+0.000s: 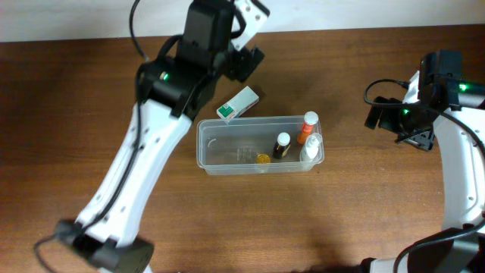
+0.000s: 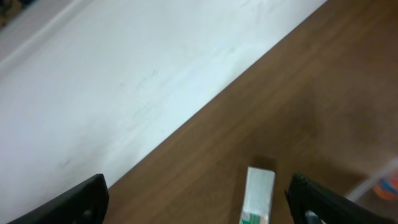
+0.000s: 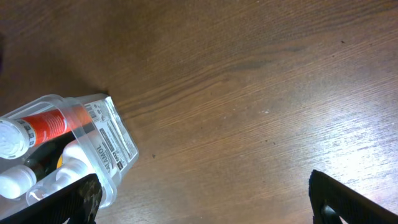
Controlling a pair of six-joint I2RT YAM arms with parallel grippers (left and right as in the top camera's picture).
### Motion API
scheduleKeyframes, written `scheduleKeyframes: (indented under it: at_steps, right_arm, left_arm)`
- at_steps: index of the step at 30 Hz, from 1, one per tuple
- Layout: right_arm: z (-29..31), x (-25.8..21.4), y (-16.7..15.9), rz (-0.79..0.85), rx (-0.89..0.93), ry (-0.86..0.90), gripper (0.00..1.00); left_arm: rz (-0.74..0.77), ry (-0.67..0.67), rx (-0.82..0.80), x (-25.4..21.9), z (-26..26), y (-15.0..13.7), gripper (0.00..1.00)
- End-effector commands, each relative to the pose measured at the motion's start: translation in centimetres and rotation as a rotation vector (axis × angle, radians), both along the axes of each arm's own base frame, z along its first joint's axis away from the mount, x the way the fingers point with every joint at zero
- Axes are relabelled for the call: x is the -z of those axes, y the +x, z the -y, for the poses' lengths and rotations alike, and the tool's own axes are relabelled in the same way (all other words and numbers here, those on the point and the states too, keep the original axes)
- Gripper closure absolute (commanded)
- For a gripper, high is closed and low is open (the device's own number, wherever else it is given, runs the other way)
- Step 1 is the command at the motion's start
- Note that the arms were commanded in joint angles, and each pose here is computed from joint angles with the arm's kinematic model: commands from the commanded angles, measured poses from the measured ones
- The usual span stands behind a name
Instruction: Pack container
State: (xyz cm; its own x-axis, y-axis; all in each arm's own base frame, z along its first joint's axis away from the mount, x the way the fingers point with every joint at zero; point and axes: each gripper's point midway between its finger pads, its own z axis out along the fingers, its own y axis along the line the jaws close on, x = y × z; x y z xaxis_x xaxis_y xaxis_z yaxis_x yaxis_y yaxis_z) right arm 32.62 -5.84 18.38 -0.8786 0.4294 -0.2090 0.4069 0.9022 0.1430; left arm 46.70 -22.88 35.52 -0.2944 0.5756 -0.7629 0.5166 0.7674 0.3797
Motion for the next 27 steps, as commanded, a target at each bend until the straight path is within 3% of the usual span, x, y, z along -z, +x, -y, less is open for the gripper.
scheduleKeyframes:
  at_steps: [1, 8, 14, 27]
  right_arm:
    - [0.0, 0.5, -0.1, -0.011, -0.008, 0.002, 0.01]
    - [0.0, 0.6, -0.1, -0.011, -0.007, 0.002, 0.01]
    - [0.0, 0.6, -0.1, -0.011, -0.007, 0.002, 0.02]
    - [0.1, 0.6, 0.0, -0.008, -0.007, 0.001, 0.01]
  left_arm:
    - [-0.135, 0.077, 0.013, 7.7, 1.1, 2.9, 0.07]
    - [-0.33, 0.06, 0.062, 15.9, 2.2, 3.8, 0.06]
    - [-0.462, -0.013, 0.117, 18.6, 1.7, 3.2, 0.06]
    - [-0.654, 0.062, 0.115, 25.7, 0.2, 1.8, 0.04]
